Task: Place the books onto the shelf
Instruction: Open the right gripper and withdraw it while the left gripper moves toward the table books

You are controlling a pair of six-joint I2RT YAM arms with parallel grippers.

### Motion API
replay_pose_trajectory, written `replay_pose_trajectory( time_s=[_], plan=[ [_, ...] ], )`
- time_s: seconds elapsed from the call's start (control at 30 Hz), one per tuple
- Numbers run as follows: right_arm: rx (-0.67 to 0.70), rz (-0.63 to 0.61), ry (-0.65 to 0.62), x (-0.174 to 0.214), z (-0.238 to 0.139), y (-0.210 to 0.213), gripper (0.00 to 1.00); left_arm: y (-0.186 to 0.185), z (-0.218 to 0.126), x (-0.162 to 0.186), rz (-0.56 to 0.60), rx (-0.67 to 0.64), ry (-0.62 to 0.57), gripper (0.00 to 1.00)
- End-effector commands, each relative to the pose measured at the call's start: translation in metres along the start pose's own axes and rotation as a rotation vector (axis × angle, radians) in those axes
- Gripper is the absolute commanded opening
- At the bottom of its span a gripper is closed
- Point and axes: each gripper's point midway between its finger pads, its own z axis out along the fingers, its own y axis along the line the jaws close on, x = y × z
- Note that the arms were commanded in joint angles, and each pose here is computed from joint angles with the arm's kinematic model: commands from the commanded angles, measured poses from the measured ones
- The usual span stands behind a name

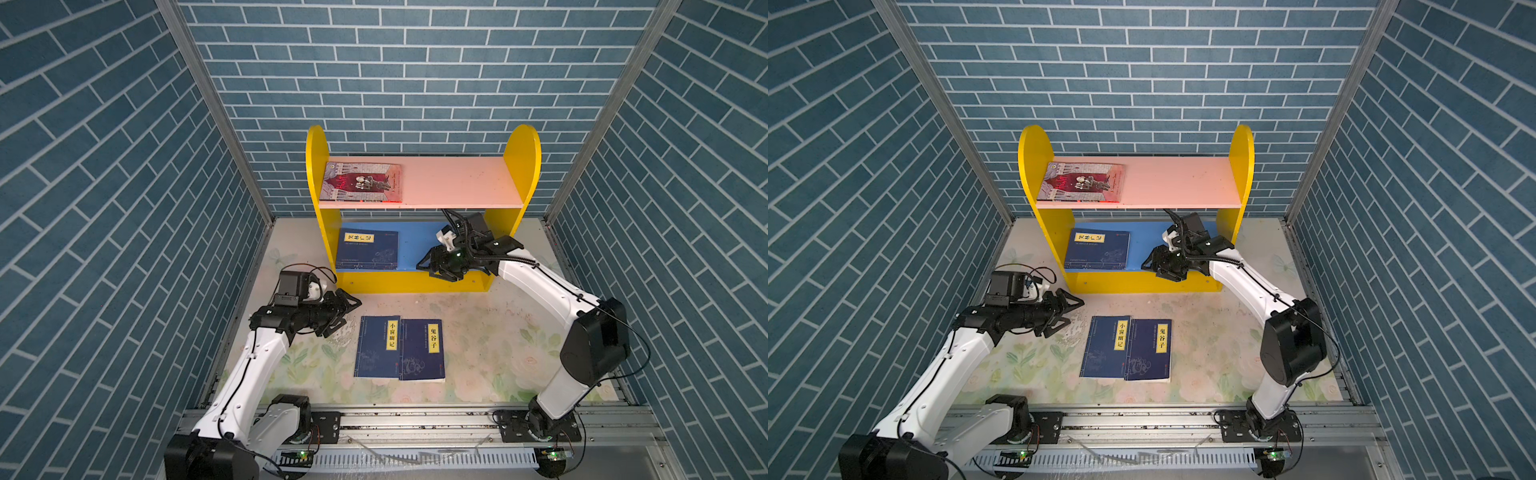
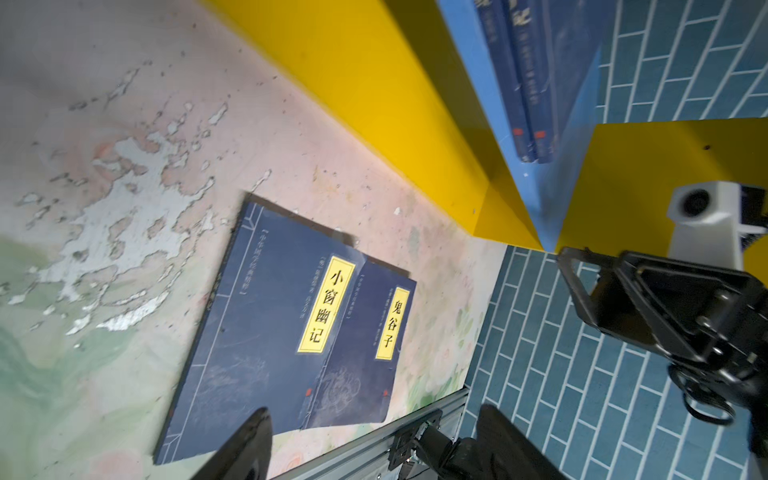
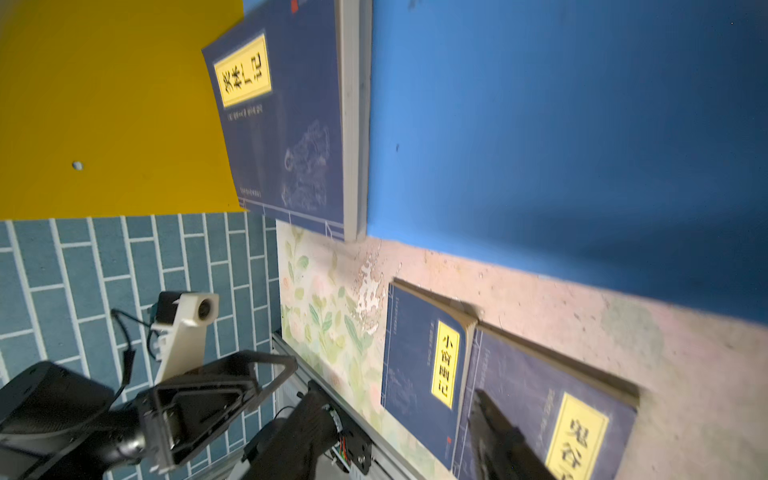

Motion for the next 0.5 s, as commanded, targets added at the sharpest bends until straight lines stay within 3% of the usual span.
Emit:
replay_pose_trajectory(
  time_s=[0.0,0.27,0.47],
  plan=[
    [-0.049,-0.092,-0.044,0.014,-0.041,0.023,0.58,0.019,0.009,0.007,0.01,-0.047,0.032,0.79],
    [0.066,-0.037,-0.023,0.08,-0.075,-0.011,0.58,-0.005,0.035,0.026,0.145,0.077,0.175,0.79],
    [0.114,0.003,0.022,0.117,-0.086,-0.034,0.58,-0.01,0.046,0.034,0.189,0.056,0.229,0.79]
  ],
)
